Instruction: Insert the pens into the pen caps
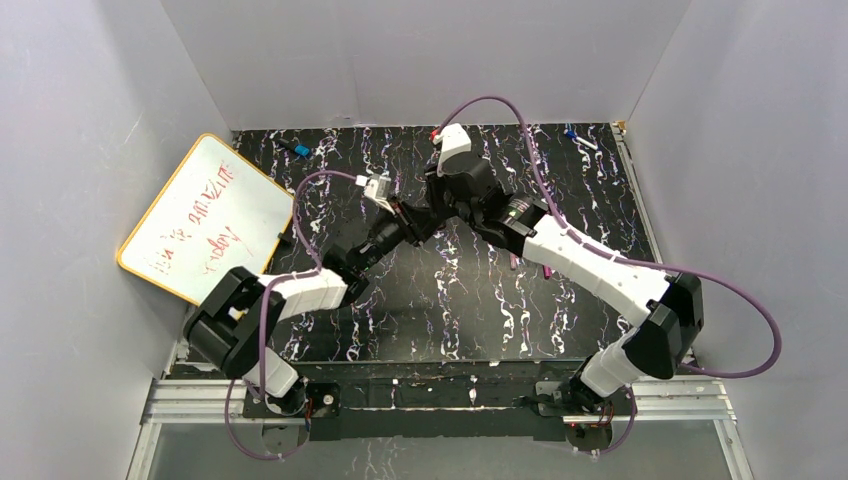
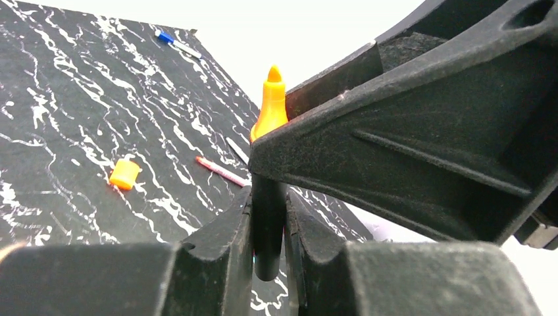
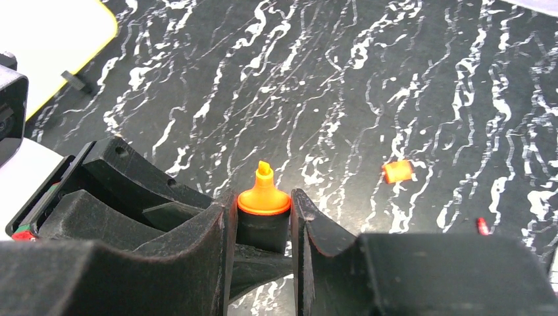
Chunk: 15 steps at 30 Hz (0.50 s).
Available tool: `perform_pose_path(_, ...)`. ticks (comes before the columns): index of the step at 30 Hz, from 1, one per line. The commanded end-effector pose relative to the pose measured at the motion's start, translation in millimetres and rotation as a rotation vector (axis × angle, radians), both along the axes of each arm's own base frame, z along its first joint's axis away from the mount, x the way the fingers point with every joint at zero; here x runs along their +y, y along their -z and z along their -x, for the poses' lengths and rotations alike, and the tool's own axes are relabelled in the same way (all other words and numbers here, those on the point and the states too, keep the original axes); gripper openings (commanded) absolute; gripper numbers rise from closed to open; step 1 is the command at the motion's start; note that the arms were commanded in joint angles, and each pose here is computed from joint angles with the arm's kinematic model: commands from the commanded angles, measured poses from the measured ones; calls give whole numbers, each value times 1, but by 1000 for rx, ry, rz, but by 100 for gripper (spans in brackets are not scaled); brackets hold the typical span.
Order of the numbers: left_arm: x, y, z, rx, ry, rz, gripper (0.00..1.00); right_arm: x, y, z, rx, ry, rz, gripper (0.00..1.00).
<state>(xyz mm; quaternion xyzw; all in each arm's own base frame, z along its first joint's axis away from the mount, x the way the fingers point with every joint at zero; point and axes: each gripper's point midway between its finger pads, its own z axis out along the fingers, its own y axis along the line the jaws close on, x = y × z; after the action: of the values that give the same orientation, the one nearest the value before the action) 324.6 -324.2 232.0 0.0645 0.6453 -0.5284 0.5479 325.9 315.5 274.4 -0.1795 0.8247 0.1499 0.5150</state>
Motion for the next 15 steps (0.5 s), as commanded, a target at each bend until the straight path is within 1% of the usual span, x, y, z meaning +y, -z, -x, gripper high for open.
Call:
perform_pose_path(1,35,-2,-3,-23,-106,-51,0,-22,-43,-4,-97,92,-85,24)
perform_pose_path(3,39,2,-2,-20,-105,-80,0,-20,-48,-2,-106,75,-115,43)
perform_pose_path(5,39,8,-2,-16,-90,-122,0,-15,-52,0,-125,45,-146,59)
perform_pose_path(6,37,16,0,-7,-70,-180,0,-14,-61,-1,-160,41,-177,71)
perform_pose_path(7,40,25,1,7,-68,-235,0,-21,-70,-3,-200,72,-188,76)
perform_pose_path(9,56,44,3,29,-91,-390,0,-52,-95,-9,-330,190,-233,87)
perform_pose_path(11,64,53,4,54,-78,-470,0,-71,-99,-12,-357,260,-268,90)
perform_pose_path(13,72,55,4,72,-76,-473,0,-78,-101,-14,-351,284,-303,91)
perform_pose_path(15,83,59,2,102,-75,-445,0,-86,-97,-20,-316,308,-322,93)
